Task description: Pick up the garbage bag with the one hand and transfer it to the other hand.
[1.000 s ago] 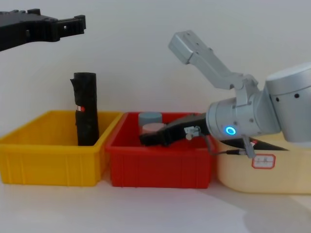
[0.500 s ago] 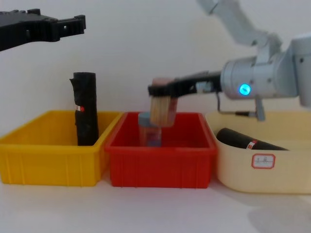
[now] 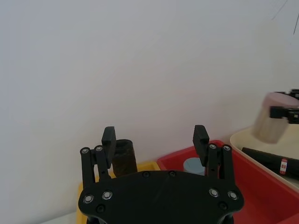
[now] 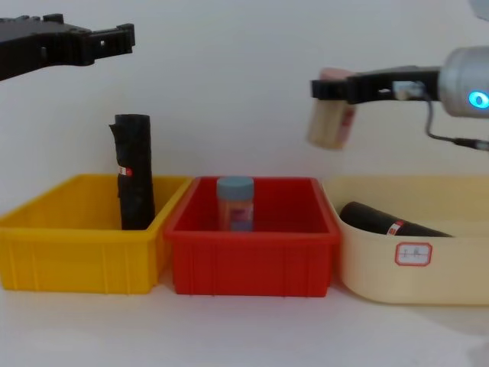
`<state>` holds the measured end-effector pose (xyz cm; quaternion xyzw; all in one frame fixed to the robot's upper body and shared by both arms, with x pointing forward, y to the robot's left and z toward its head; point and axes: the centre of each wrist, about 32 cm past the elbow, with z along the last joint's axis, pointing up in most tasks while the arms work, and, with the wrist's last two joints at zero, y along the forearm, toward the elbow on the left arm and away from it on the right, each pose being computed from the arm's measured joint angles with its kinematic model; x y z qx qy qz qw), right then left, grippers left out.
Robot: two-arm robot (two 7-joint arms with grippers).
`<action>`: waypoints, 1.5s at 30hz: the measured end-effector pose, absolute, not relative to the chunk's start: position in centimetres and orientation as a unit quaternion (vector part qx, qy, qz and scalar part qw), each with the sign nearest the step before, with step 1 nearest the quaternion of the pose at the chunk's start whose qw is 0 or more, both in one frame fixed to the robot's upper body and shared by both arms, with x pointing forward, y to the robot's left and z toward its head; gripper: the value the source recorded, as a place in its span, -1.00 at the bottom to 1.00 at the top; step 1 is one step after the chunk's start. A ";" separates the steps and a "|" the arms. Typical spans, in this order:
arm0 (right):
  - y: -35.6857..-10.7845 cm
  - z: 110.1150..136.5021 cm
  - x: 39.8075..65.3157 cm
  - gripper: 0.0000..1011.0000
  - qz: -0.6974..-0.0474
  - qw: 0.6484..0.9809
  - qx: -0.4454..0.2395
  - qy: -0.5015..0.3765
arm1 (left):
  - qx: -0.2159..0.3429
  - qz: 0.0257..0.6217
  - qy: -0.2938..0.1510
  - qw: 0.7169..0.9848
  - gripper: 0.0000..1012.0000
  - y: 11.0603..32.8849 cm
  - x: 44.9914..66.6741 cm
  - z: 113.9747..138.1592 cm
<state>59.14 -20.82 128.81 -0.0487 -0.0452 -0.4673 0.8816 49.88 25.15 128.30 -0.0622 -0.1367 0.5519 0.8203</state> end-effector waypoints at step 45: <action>-27.8 125.8 53.7 0.98 -0.556 0.829 -0.053 -0.003 | -0.062 0.552 -0.137 0.820 0.98 25.2 49.9 128.3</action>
